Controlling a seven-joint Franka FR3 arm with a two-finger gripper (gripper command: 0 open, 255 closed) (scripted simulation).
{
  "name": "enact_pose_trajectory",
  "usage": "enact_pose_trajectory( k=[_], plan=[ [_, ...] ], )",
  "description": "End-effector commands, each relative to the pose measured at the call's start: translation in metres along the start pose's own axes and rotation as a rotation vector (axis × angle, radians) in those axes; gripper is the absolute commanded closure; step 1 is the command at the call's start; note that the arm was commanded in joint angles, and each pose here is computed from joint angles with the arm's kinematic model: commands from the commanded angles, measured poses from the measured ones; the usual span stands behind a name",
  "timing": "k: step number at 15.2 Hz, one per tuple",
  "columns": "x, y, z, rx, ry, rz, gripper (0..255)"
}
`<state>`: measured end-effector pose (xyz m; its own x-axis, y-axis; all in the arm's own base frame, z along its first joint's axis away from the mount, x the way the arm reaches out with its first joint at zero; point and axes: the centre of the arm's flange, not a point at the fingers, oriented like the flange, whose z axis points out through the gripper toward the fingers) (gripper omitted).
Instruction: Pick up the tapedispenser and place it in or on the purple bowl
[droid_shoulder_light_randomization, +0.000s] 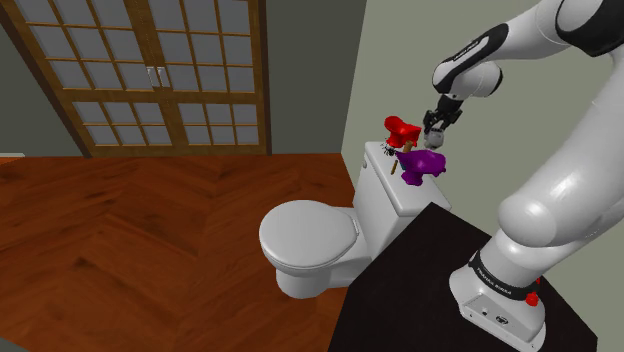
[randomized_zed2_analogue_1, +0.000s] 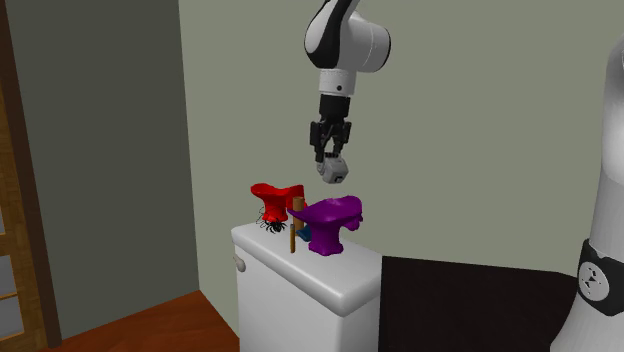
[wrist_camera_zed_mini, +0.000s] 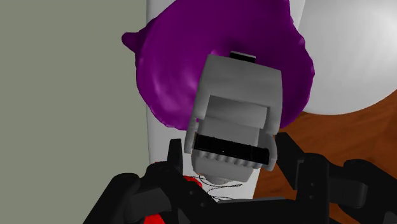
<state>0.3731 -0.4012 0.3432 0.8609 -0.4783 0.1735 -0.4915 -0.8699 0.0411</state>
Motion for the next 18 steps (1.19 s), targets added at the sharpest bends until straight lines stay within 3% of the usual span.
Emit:
enact_pose_trajectory(
  k=[1, 9, 17, 18],
  plan=[
    [-0.001, -0.001, 0.009, 0.0, 0.001, 0.0, 255],
    [-0.009, -0.003, 0.052, 0.0, 0.001, 0.0, 255],
    [-0.009, -0.003, 0.052, 0.0, 0.001, 0.0, 255],
    [-0.009, -0.002, 0.052, 0.0, 0.001, 0.0, 0]
  ],
)
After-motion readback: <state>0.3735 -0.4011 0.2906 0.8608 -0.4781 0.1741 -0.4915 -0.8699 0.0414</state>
